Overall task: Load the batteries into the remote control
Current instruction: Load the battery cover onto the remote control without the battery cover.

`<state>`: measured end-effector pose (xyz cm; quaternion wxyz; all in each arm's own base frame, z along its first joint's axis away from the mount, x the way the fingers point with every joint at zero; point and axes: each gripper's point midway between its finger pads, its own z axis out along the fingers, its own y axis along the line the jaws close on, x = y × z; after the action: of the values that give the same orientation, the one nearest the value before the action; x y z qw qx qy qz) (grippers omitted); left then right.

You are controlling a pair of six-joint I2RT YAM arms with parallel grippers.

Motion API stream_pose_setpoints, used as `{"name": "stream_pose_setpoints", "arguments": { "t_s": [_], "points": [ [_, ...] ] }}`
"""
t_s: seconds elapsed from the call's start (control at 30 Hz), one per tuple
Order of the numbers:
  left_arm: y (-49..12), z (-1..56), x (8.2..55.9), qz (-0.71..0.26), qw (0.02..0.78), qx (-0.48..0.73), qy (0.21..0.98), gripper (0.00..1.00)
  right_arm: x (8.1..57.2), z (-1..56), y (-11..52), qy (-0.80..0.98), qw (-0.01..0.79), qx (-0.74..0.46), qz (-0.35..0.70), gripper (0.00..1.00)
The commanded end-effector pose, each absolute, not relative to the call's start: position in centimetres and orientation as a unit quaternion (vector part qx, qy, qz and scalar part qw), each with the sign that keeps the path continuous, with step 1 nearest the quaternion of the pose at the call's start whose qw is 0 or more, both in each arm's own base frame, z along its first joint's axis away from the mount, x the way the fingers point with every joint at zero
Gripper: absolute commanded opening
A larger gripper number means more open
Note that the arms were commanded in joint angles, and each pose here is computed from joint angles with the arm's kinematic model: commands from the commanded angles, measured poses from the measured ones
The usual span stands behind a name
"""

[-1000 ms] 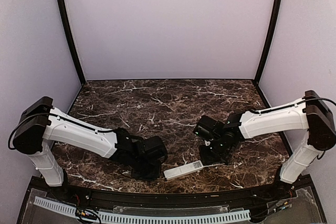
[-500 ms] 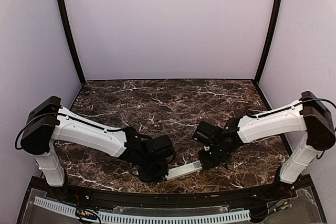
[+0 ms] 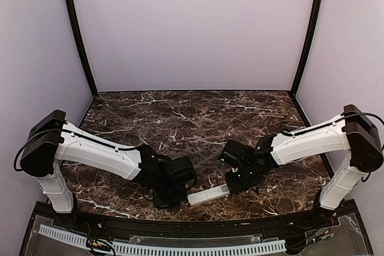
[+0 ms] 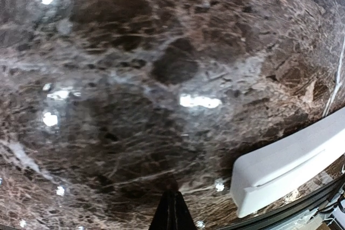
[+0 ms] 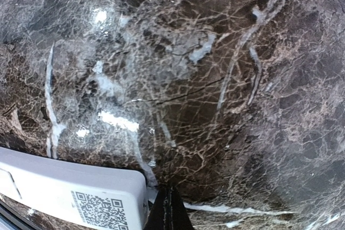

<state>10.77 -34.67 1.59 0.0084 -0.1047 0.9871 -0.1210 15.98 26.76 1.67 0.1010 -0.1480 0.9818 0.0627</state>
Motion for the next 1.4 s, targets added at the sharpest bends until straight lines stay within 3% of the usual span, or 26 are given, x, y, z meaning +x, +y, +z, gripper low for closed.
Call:
{"name": "stream_pose_setpoints", "arguments": {
  "t_s": [0.0,0.53,0.83,1.37],
  "points": [
    [-29.2,0.6,10.3,-0.029,0.028,-0.131,0.991,0.0,15.7,0.3,26.1,0.982,0.095,-0.158,0.038,0.0],
    [-32.3,1.2,11.7,-0.049,0.04,-0.07,0.996,0.0,15.3,0.2,27.1,0.981,0.089,-0.167,0.048,0.0],
    [-38.0,0.2,10.7,-0.112,-0.021,-0.01,0.993,0.0,14.5,0.3,28.6,0.979,0.083,-0.176,0.06,0.0],
    [-33.6,-0.6,9.7,-0.062,-0.02,-0.057,0.996,0.0,14.9,1.2,28.1,0.978,0.101,-0.176,0.047,0.0]
  ]
}}
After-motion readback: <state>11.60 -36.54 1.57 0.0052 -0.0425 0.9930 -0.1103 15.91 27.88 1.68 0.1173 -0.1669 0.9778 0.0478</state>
